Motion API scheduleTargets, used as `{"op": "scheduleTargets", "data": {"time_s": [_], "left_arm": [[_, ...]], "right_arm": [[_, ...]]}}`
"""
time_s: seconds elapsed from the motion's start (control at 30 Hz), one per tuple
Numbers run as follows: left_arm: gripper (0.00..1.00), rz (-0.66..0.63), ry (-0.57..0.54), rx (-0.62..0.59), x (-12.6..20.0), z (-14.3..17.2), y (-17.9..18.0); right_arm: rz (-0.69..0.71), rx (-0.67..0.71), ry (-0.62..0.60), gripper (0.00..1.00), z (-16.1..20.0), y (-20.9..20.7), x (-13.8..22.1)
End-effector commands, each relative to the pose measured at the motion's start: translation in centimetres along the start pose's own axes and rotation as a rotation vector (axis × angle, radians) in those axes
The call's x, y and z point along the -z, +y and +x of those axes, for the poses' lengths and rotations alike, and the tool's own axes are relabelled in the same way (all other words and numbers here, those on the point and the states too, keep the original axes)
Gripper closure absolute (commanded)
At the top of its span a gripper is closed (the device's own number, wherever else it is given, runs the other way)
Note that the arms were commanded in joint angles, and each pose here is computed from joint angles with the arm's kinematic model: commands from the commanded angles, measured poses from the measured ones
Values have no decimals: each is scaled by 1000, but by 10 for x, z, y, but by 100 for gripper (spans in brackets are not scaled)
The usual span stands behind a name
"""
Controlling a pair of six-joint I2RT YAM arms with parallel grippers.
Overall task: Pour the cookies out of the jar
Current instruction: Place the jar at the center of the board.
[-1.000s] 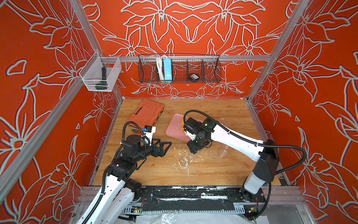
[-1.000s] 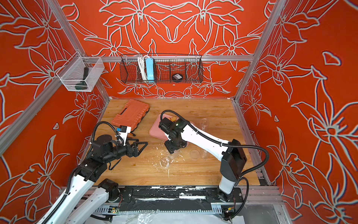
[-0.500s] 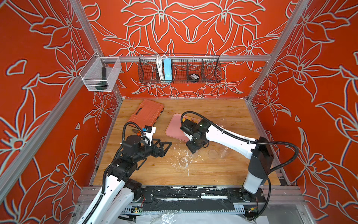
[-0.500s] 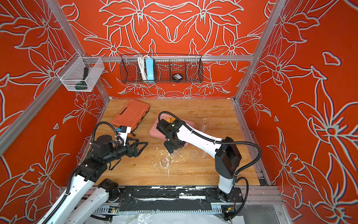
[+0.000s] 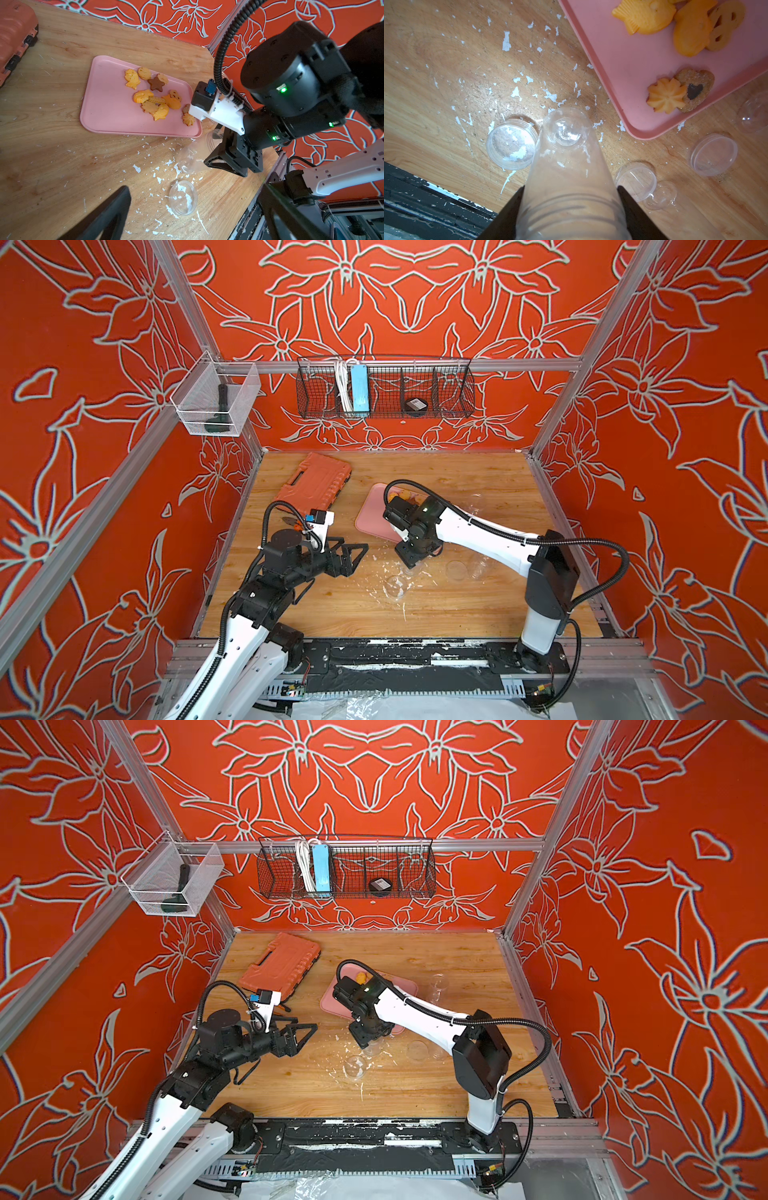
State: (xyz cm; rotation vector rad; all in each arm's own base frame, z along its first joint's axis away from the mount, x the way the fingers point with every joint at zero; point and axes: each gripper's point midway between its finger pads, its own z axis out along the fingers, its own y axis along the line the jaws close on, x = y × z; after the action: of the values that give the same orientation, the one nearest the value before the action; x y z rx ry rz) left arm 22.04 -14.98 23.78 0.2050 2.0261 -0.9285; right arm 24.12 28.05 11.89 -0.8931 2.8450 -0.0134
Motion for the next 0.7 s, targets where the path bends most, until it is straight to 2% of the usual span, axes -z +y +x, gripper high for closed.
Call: {"op": "scheduleTargets", "data": {"time_s": [0.0,0.3,0.67], "left_arm": [[2,8,-16,-10,0,-2,0],[2,7,-9,-6,-1,-1,1],[2,3,-6,-2,-2,0,2]], "right_arm": [[33,25,27,49,5,-2,-9],[24,28,45,38,8,0,-15],[20,23,41,4,10,0,-13]]}}
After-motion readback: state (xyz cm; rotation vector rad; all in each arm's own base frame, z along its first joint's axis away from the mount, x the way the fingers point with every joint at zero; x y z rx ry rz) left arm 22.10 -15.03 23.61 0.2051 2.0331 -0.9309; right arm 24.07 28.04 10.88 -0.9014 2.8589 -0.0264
